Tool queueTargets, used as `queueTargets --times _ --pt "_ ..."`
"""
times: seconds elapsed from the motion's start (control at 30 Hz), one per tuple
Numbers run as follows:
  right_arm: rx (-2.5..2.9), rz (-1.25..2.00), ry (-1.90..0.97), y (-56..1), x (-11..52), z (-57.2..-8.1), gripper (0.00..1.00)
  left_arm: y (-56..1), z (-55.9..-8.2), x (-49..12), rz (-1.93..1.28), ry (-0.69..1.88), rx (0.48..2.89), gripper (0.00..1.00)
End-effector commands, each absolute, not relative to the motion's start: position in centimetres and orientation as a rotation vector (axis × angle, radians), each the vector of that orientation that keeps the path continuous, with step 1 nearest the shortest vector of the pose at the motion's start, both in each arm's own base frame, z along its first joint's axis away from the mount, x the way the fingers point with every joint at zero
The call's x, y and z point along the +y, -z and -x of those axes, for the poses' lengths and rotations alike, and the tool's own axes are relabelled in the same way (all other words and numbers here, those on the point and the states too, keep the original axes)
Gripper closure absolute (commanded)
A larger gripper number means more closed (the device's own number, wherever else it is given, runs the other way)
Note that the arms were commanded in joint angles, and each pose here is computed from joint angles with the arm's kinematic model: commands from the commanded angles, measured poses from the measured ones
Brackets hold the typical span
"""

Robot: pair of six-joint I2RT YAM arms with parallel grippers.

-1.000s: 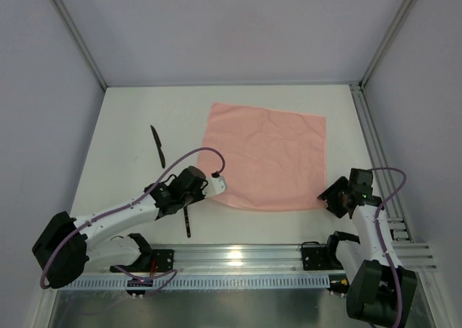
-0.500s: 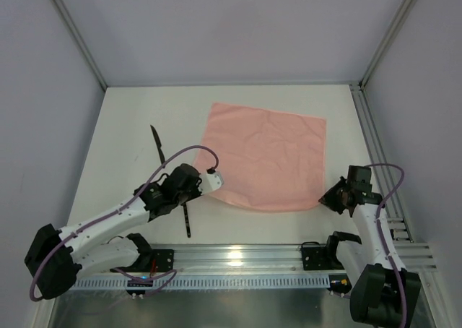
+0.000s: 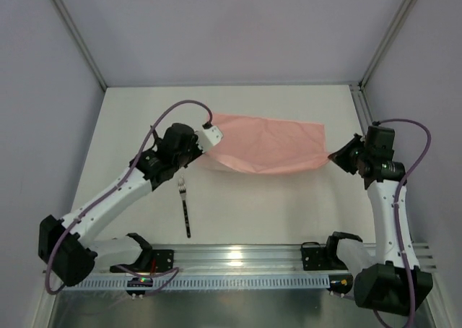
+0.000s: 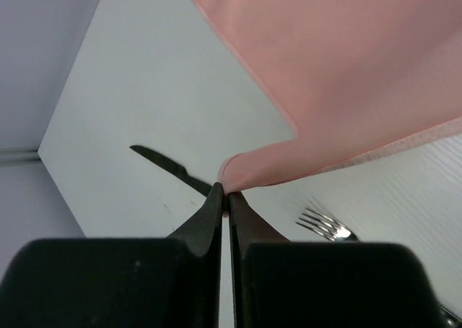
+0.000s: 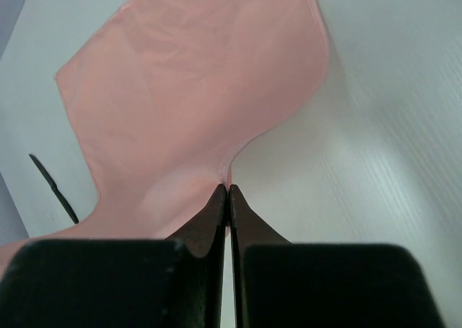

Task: Fold the napkin into a case and place the utensils inside
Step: Fold and flatten the napkin at the center of the board.

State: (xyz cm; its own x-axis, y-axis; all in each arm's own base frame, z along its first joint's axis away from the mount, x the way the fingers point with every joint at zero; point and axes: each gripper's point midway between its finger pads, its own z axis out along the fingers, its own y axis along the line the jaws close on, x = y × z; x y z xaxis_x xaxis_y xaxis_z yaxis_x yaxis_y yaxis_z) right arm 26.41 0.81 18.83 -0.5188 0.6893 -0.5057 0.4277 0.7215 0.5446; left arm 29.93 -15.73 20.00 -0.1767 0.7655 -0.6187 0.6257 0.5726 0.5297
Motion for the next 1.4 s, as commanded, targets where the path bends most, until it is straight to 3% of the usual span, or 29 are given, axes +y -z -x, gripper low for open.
queueTargets --times 0.0,0.43,1.23,1.27,1.37 --pt "2.228 -0.811 -0.459 -18.4 0.2 -30.1 0.96 -22.6 -36.3 -16.5 -0.972 -0.193 1.877 1.00" --pt "2.391 -0.909 -0.516 -10.5 -0.8 -38.6 0.96 -14.9 -48.5 -19.5 -1.024 -0.336 2.012 1.00" --pt "2.309 -1.131 -0.534 -5.7 -4.2 -44.0 0.96 -8.9 -54.9 -19.8 -1.032 -0.443 2.038 1.00" --pt "2.311 -1.134 -0.531 -5.6 -4.3 -44.1 0.95 -8.9 -55.1 -19.9 -1.024 -0.441 2.037 0.98" --pt "2.301 -1.150 -0.503 -5.4 -4.8 -44.7 0.67 -9.1 -55.8 -20.2 -1.015 -0.441 2.041 0.66"
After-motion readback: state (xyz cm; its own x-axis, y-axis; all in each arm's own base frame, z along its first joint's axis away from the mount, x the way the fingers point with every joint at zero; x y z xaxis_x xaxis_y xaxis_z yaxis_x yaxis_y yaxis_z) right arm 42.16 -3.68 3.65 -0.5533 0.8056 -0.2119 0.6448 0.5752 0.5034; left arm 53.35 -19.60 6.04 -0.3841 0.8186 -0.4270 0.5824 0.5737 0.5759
